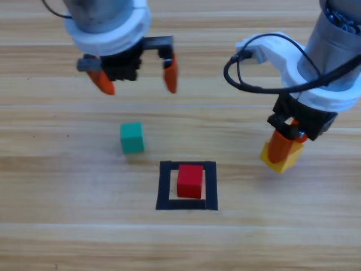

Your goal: Stack the blocks in the rectangular block: red at the bottom, yellow in the middle, green on top

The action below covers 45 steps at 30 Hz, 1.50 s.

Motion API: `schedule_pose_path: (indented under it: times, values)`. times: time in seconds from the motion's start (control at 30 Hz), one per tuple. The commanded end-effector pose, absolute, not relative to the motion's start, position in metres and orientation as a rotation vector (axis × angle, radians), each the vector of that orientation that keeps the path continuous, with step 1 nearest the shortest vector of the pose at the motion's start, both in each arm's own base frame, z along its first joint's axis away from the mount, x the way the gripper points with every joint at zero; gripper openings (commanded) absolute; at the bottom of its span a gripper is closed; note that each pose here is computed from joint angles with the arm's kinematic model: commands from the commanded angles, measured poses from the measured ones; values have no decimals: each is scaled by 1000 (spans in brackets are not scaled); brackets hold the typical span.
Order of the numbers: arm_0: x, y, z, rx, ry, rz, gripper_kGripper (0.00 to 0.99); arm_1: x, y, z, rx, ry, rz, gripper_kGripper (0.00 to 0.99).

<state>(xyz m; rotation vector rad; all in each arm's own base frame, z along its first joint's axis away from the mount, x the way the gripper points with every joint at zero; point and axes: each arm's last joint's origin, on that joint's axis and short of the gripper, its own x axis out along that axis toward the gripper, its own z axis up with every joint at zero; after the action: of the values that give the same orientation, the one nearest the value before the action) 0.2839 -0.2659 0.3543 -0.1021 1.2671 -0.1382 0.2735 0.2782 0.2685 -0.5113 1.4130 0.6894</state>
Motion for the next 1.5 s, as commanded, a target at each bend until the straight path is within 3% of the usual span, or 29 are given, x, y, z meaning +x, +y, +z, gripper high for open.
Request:
schedule_pose_path:
  times: [0.03,0.3,0.4,0.57,0.67,0.97,1.2,1.5]
  values:
    - [306,-204,355,-58,1268,-81,990,251,285,302,-338,1376,620,15]
    - [287,-150,401,19,1142,-158,990,216,324,330,-202,1313,439,17]
    - [288,-136,400,25,1160,-132,990,215,333,332,-135,1322,402,17]
    - [294,-127,381,37,1223,-95,990,227,361,321,-65,1402,278,17]
    - [295,-127,377,31,1237,-101,990,236,378,301,-27,1446,226,17]
    - [296,-128,376,22,1240,-110,990,258,414,259,-28,1538,108,15]
    - [298,-126,366,16,1248,-102,990,259,423,257,-6,1543,100,15]
    - [300,-128,352,10,1259,-106,990,264,434,233,-4,1600,87,15]
